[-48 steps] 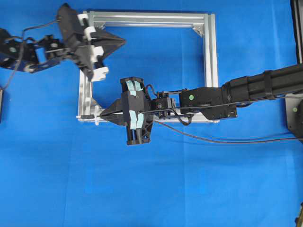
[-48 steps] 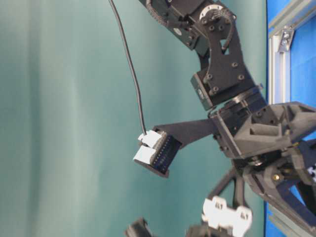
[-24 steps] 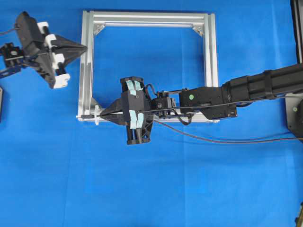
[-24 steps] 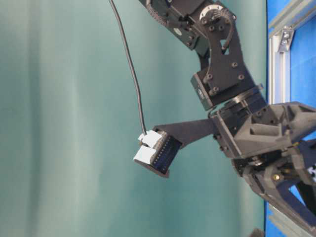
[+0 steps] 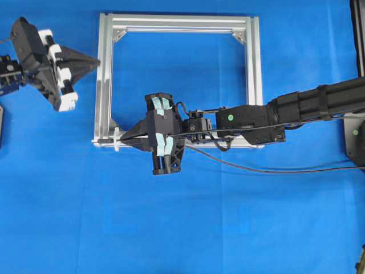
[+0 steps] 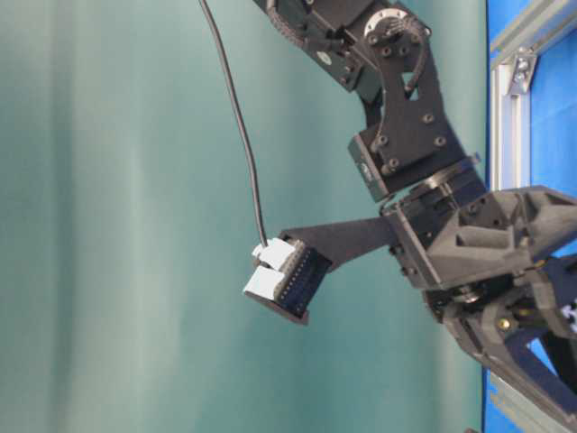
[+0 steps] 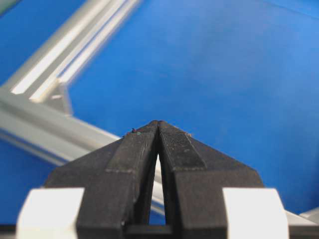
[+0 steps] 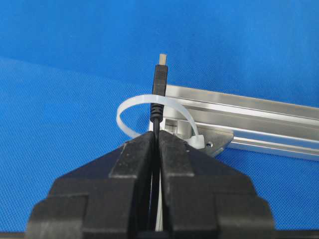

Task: Insert the wire through the string loop located on the left side.
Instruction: 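Move the open left gripper toward the plug emerging from the loop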

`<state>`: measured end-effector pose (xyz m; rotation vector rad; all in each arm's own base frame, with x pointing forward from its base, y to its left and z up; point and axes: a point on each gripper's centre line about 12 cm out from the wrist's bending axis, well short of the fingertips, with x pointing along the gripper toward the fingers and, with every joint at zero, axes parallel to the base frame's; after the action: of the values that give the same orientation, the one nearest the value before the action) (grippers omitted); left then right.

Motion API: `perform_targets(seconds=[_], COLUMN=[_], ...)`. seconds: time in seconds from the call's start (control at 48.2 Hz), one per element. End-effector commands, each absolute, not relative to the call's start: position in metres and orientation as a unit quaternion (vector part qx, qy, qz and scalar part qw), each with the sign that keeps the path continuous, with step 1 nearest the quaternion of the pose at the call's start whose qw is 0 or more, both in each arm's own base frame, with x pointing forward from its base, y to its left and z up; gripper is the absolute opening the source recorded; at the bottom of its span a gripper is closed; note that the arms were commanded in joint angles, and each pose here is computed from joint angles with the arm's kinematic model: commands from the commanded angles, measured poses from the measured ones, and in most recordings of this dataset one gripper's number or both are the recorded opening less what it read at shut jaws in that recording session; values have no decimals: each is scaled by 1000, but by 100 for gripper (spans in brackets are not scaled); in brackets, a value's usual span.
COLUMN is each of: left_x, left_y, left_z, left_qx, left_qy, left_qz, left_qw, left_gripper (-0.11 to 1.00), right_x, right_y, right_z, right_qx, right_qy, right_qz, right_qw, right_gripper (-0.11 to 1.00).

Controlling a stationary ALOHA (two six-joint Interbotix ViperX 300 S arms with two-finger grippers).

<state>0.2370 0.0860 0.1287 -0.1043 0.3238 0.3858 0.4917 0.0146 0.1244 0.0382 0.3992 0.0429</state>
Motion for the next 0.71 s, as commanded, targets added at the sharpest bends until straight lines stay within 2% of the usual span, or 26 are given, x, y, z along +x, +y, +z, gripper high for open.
perform_targets(seconds=[0.0, 0.394, 0.685], left_x=[244, 252, 248], left_y=[72, 0, -31], left_z=[135, 145, 148], left_qx=[-46, -26, -9], left_qy=[147, 132, 129], left_qz=[161, 20, -44], left_qw=[975, 991, 991], left_gripper=[0, 0, 0], right_x=[497, 497, 497], right_y=[15, 15, 15], right_z=[141, 141, 142], right_qx=[18, 18, 18], right_qy=[176, 176, 175], right_qz=[22, 22, 22], right_qw=[984, 984, 984], right_gripper=[1, 1, 1])
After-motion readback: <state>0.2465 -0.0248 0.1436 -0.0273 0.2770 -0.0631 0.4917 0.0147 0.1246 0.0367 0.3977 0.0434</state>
